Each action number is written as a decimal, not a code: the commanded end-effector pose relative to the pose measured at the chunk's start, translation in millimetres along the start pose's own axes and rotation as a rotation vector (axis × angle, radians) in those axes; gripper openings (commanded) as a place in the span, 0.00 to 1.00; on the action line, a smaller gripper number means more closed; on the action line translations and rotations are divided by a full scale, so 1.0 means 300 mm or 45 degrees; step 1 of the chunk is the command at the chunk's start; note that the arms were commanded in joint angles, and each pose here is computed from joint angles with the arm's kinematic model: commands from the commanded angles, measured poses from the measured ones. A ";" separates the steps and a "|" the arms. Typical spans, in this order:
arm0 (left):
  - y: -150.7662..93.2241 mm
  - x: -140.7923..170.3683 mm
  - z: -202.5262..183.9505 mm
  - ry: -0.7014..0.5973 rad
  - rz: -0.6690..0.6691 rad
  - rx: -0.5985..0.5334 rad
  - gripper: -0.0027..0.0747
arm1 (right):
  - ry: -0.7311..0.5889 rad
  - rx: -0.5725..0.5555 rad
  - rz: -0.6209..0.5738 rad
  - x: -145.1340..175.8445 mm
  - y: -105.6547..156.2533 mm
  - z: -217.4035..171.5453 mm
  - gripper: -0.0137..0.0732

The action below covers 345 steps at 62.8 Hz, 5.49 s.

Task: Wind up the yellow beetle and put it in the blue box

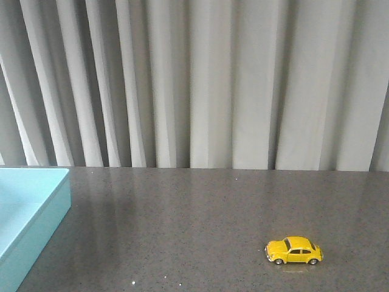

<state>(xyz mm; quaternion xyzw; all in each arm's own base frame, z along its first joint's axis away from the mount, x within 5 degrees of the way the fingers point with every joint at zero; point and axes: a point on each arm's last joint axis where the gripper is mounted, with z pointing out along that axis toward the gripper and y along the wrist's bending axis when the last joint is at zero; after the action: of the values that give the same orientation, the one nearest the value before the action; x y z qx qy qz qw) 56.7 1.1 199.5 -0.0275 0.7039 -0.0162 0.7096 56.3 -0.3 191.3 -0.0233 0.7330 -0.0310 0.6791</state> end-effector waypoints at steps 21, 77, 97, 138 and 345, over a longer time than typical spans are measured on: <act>-0.004 -0.040 -0.008 -0.129 -0.015 0.015 0.03 | -0.098 0.024 -0.005 -0.019 -0.005 -0.001 0.15; -0.004 -0.040 -0.008 -0.129 -0.015 0.015 0.03 | -0.094 0.023 -0.005 -0.019 -0.005 -0.002 0.15; -0.004 -0.043 -0.008 -0.141 -0.018 0.016 0.03 | -0.115 0.021 0.062 -0.024 -0.005 -0.002 0.15; -0.031 -0.564 0.029 -0.169 0.009 -0.007 0.03 | -0.185 -0.020 0.152 -0.506 -0.034 0.028 0.15; -0.025 -0.471 0.353 0.613 0.079 -0.049 0.80 | 1.455 -0.252 0.203 -0.398 0.097 1.265 0.81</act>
<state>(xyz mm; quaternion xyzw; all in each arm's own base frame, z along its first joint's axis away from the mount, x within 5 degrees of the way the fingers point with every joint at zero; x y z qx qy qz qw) 158.4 5.3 326.2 -0.0145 0.8770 0.0195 0.4798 444.8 33.0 247.0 -0.0047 0.9910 0.0726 0.1123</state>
